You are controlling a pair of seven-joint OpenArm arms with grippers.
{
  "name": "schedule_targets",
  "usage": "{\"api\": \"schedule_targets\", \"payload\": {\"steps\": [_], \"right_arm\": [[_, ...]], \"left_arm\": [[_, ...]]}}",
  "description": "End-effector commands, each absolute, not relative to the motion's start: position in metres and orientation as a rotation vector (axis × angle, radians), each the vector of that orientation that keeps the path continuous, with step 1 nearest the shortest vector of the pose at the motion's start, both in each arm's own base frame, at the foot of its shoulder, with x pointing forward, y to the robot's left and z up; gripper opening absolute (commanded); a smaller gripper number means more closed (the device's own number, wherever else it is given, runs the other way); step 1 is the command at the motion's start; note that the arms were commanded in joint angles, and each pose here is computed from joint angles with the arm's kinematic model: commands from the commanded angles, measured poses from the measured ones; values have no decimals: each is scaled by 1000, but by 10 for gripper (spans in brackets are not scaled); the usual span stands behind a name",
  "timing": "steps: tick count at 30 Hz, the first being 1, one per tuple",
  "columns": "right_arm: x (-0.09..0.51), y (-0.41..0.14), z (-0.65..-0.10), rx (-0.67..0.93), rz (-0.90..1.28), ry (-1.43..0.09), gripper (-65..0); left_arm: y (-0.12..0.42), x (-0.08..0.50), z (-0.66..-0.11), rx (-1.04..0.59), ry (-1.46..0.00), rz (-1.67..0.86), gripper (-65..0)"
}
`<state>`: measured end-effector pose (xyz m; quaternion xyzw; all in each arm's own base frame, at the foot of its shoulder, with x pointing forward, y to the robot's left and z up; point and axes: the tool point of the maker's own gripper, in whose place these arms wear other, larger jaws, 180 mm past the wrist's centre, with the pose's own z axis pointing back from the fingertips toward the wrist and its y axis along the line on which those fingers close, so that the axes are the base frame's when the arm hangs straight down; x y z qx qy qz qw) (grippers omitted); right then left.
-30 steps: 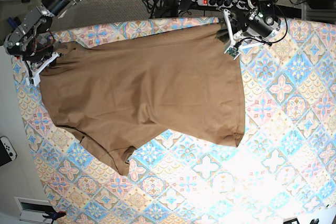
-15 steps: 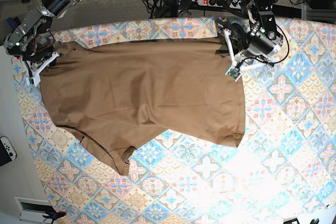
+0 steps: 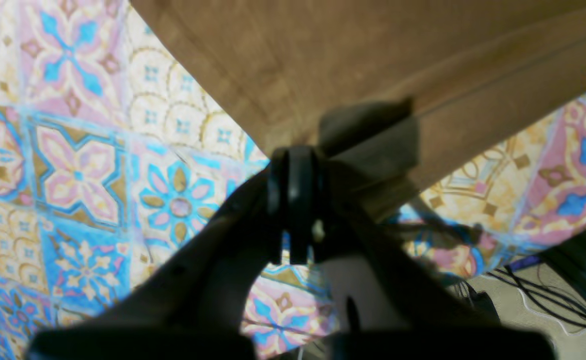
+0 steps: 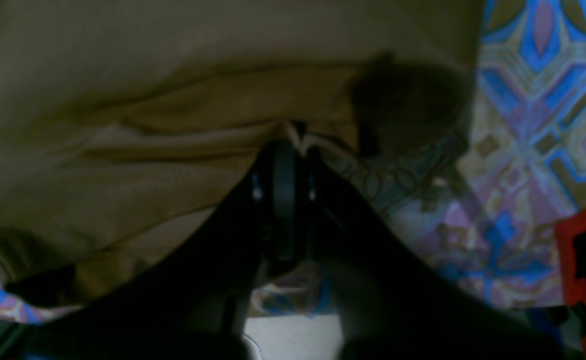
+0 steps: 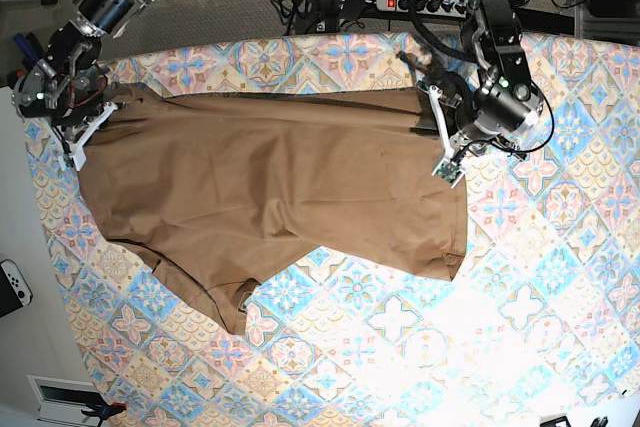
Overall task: Layout the t-shirt on the table in an organized manner, then fold the t-shirt properly
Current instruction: 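Hold the shirt edge with both grippers and drag it toward the robot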
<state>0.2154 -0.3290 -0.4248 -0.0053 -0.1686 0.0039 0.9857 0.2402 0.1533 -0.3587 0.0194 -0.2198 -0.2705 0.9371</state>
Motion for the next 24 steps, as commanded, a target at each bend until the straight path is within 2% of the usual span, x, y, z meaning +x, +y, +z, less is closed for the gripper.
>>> {"api": "schedule_targets", "payload": {"steps": [1,11,24], "right_arm": [[222,-324,-423,4,23,-356,-650],[245,-329,-392,-56,50,-444,-650],[274,-323,-322,-216,176,-610,-650]], "left_arm": [[155,247,-355,48,-464,-546,-650],[171,248,-375,94,-371,-527,-650],[175,246,-376,118,-358,-525,-650]]}}
